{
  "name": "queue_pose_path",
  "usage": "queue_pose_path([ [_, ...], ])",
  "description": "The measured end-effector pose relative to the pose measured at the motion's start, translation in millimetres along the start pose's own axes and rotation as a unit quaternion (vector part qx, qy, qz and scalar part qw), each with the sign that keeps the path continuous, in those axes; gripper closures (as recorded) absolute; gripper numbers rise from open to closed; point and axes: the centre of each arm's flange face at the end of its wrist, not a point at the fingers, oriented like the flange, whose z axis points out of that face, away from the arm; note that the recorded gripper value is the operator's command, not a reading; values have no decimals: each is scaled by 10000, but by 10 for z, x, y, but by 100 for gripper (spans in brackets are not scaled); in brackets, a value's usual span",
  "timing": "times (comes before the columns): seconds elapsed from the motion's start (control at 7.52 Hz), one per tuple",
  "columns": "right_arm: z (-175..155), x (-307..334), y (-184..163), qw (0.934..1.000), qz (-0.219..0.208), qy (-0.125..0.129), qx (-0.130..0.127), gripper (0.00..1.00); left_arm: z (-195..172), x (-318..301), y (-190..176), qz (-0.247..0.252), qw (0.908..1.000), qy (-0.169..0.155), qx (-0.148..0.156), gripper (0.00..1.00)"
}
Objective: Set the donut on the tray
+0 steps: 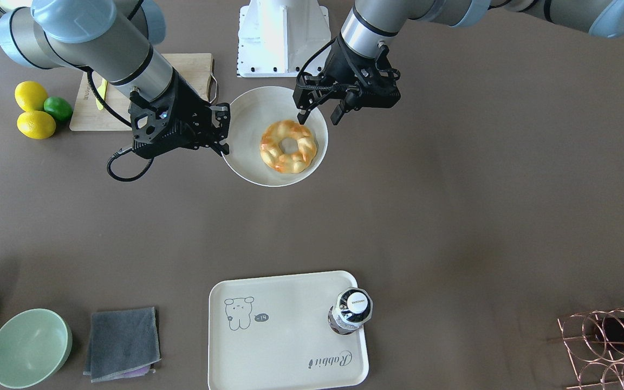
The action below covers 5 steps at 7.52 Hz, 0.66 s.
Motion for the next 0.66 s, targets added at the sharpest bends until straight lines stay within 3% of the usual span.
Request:
queue_pose_path([
  [0.66,8,142,-10,10000,33,85,1,100,-22,-54,-131,-98,9999,-12,103,3],
])
